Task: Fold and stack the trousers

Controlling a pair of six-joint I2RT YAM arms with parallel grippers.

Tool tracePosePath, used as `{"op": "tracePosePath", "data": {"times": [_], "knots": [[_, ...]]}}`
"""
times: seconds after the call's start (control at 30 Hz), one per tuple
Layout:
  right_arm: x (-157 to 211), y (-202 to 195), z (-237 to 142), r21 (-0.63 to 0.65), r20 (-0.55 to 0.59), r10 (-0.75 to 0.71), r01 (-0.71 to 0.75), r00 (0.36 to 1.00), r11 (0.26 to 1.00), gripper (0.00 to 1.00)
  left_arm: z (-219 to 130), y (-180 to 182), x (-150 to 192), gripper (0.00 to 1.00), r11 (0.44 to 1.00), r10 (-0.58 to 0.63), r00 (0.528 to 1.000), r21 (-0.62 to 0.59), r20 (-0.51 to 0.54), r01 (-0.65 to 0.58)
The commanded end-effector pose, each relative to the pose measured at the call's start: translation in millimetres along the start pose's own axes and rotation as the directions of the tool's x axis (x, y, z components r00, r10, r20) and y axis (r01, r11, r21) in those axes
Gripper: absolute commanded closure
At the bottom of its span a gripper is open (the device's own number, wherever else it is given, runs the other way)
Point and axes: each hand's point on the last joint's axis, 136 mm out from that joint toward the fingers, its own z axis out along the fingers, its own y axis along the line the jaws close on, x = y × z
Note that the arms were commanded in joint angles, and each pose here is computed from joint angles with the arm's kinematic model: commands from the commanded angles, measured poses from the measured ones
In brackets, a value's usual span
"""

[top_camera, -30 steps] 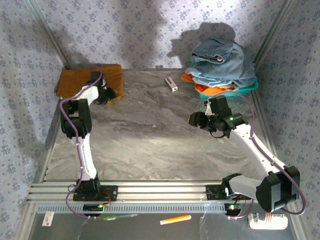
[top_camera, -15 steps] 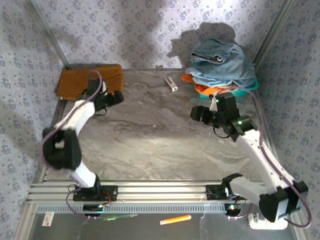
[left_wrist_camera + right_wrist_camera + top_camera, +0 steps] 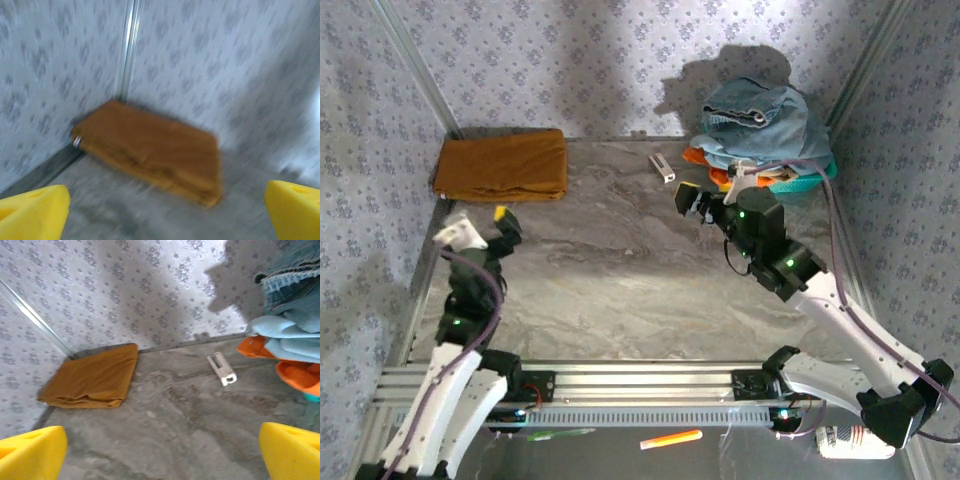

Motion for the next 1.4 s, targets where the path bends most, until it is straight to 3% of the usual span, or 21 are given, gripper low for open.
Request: {"op": "tracePosePath", "data": {"times": [0.0, 0.13, 0.2, 0.3, 0.47, 0.63, 0.7, 0.97, 1.37], "knots": [[-31, -14, -10, 0.068, 0.213, -0.246, 0.236, 0.946, 0.969, 0.0, 21, 4, 27, 0.0, 0.992, 0.126, 0.992, 0.012, 0.012, -0.127], [4, -34, -8, -0.037, 0.133, -0.621, 0.63, 0.772, 0.776, 0.0, 47, 11, 81, 0.0, 0.987, 0.155, 0.986, 0.049, -0.064, -0.152], [18, -66, -5, 0.015, 0.04, -0.672, 0.672, 0.74, 0.741, 0.0, 58, 17, 99, 0.0, 0.98, 0.199, 0.974, 0.023, -0.104, -0.198], [40, -120, 5, 0.126, -0.041, -0.634, 0.634, 0.772, 0.763, 0.0, 79, 16, 115, 0.0, 0.975, 0.217, 0.97, 0.059, -0.106, -0.212], [84, -190, 14, 0.236, -0.04, -0.452, 0.448, 0.891, 0.862, 0.0, 112, -3, 140, 0.0, 0.961, 0.243, 0.954, 0.175, -0.176, -0.213], [132, -236, 24, 0.3, -0.12, -0.397, 0.415, 0.91, 0.859, 0.0, 119, -2, 151, 0.01, 0.962, 0.242, 0.948, 0.178, -0.208, -0.207], [142, -243, 30, 0.289, -0.101, -0.336, 0.351, 0.936, 0.891, 0.0, 125, -8, 153, 0.0, 0.955, 0.259, 0.939, 0.204, -0.225, -0.215], [163, -262, 47, 0.332, -0.146, -0.343, 0.373, 0.928, 0.866, 0.0, 126, -11, 157, 0.0, 0.947, 0.294, 0.923, 0.207, -0.247, -0.246], [157, -288, 56, 0.379, -0.184, -0.216, 0.272, 0.959, 0.885, 0.0, 127, -12, 158, 0.0, 0.947, 0.281, 0.925, 0.228, -0.257, -0.225]]}}
